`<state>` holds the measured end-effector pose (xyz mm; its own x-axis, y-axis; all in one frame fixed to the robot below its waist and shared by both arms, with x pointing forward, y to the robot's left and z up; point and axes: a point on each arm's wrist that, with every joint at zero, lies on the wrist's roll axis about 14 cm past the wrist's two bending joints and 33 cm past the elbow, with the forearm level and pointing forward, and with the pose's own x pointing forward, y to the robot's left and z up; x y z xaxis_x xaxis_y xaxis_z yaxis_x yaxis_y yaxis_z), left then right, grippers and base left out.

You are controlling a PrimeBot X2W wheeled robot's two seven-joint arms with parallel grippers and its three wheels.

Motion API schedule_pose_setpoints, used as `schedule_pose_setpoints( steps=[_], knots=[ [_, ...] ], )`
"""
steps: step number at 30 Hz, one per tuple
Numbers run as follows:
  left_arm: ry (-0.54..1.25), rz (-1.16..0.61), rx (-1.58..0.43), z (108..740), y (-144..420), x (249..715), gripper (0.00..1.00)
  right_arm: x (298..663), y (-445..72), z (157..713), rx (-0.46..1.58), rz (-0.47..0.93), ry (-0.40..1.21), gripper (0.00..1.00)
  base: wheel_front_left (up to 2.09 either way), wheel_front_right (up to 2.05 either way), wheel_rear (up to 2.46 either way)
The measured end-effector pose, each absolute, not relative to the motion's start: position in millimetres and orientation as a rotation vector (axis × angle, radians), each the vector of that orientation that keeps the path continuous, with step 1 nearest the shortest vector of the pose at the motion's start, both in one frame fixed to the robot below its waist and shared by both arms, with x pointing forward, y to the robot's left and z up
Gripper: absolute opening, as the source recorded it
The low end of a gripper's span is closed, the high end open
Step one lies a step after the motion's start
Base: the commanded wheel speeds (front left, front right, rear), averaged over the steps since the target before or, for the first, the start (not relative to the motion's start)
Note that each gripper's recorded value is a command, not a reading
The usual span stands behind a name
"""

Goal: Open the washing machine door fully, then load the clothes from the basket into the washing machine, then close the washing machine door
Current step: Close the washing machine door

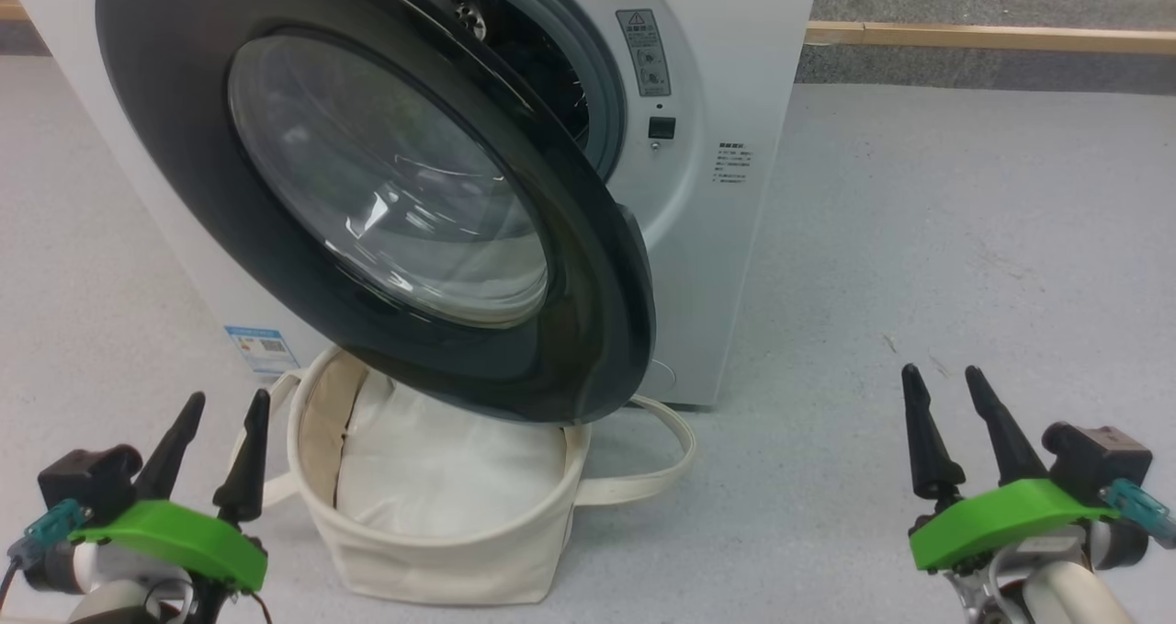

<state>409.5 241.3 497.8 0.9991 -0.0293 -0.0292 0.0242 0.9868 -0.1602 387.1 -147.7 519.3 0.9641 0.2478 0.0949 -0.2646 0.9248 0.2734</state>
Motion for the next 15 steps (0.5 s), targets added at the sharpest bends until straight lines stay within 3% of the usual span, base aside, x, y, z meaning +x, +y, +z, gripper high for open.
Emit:
schedule_pose_setpoints(
  steps=[15],
  knots=[
    [0.018, 0.028, -0.171, 499.3, 256.1, 410.3, 1.00, 390.8, -156.5, 522.0, 0.285, 0.239, -0.073, 1.00, 0.00, 0.00, 0.00]
  ],
)
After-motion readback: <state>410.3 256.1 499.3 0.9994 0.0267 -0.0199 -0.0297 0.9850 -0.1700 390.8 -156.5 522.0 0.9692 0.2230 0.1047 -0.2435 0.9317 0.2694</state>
